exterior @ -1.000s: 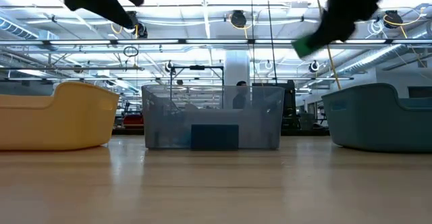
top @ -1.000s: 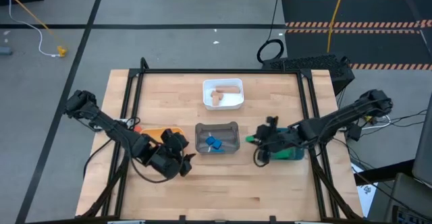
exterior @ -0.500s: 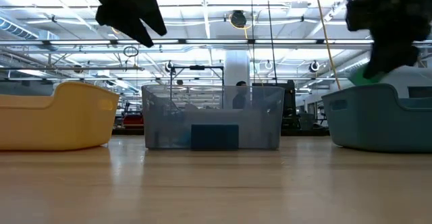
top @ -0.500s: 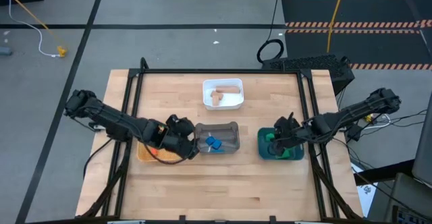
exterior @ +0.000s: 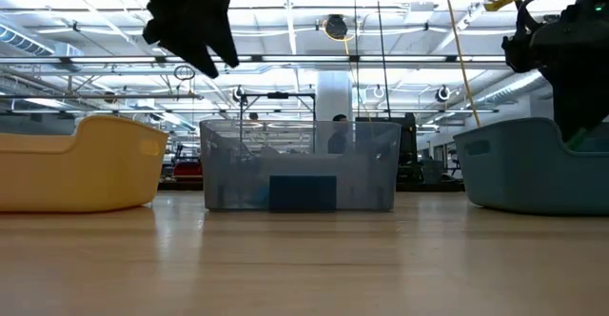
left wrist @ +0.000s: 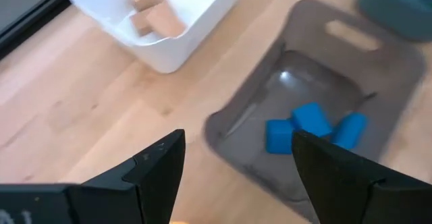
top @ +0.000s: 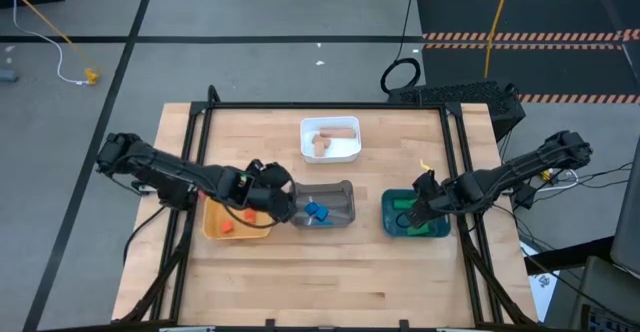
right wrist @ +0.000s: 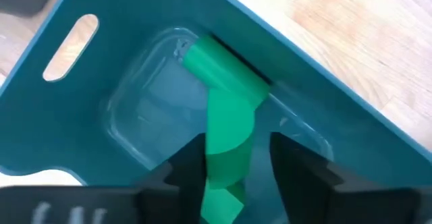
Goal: Sort & place blocks by color
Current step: Put the green half circle block into the dark blue bin
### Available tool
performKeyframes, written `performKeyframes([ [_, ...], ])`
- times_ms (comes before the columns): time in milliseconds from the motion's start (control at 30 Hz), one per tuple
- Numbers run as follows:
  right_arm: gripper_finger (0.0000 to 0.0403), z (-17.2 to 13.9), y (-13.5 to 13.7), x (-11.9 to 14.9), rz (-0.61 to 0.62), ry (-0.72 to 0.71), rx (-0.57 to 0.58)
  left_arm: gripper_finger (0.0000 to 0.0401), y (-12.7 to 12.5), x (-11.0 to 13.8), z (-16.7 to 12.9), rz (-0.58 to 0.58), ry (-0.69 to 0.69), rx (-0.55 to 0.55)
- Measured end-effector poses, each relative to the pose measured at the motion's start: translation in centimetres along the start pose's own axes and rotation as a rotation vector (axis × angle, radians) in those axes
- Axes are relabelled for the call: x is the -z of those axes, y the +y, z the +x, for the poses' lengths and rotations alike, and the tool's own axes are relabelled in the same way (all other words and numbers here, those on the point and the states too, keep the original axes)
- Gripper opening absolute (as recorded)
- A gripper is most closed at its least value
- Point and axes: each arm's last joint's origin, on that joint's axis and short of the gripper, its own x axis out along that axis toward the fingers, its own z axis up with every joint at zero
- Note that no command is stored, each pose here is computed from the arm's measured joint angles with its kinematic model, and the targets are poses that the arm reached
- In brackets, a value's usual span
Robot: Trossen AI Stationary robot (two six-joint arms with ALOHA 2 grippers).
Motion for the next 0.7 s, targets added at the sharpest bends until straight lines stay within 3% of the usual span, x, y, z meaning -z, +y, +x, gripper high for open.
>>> performKeyframes([
  [367,0.0252,-0.2,1.3,-0.3,0.026,0.013,-0.159,0.0271,5.0,-0.7,1.9,-0.069,0.240,-0.194],
  [700,0.0302,-0.1,1.2,-0.2,0.097,0.016,-0.138,0.0271,10.3,-0.7,2.1,-0.078,0.479,-0.455],
])
